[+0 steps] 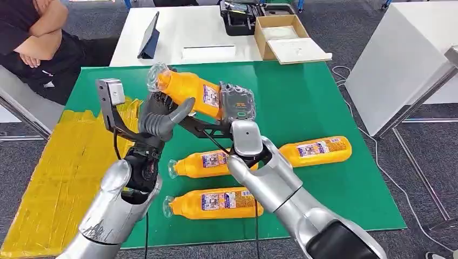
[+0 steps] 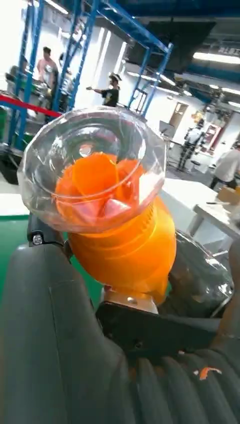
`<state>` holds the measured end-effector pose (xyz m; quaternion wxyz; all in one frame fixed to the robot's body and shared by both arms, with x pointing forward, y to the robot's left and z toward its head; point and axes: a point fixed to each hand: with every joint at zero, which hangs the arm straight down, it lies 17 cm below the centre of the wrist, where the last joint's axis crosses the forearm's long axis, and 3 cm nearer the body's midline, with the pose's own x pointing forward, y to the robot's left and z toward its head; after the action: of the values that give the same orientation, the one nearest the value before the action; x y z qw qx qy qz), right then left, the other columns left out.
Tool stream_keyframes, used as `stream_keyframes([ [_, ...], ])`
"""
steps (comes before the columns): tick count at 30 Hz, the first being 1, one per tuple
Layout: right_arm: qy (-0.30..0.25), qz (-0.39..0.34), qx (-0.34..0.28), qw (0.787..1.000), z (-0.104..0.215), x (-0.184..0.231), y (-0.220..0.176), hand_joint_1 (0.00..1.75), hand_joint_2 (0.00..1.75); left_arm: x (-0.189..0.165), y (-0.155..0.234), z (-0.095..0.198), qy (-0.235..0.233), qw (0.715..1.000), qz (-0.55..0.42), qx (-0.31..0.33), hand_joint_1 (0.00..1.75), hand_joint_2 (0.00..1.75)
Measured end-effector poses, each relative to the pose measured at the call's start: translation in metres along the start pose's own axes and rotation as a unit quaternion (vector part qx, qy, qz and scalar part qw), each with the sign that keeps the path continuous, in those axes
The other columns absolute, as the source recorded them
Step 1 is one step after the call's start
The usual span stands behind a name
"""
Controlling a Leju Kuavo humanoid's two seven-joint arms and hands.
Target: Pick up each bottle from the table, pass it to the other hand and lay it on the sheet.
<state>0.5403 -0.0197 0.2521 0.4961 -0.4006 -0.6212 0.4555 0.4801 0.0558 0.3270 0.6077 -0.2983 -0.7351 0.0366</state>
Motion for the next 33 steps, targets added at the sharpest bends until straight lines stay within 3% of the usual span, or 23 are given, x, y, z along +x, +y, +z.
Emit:
stream_keyframes([
  [12, -0.018, 0.022, 0.0, 1.0, 0.006, 0.026, 0.003, 1.75, 1.75, 0.018, 0.023, -0.015, -0.055, 0.988, -0.124, 0.068, 0.0, 1.75],
  [32, -0.011, 0.045, -0.005, 0.999, 0.003, 0.028, -0.006, 1.75, 1.75, 0.001, 0.037, -0.036, -0.006, 0.99, -0.114, 0.08, 0.0, 1.75],
  [33, -0.011, 0.045, -0.003, 0.999, 0.003, 0.027, -0.005, 1.75, 1.75, 0.0, 0.037, -0.036, -0.003, 0.991, -0.108, 0.078, 0.35, 1.75],
])
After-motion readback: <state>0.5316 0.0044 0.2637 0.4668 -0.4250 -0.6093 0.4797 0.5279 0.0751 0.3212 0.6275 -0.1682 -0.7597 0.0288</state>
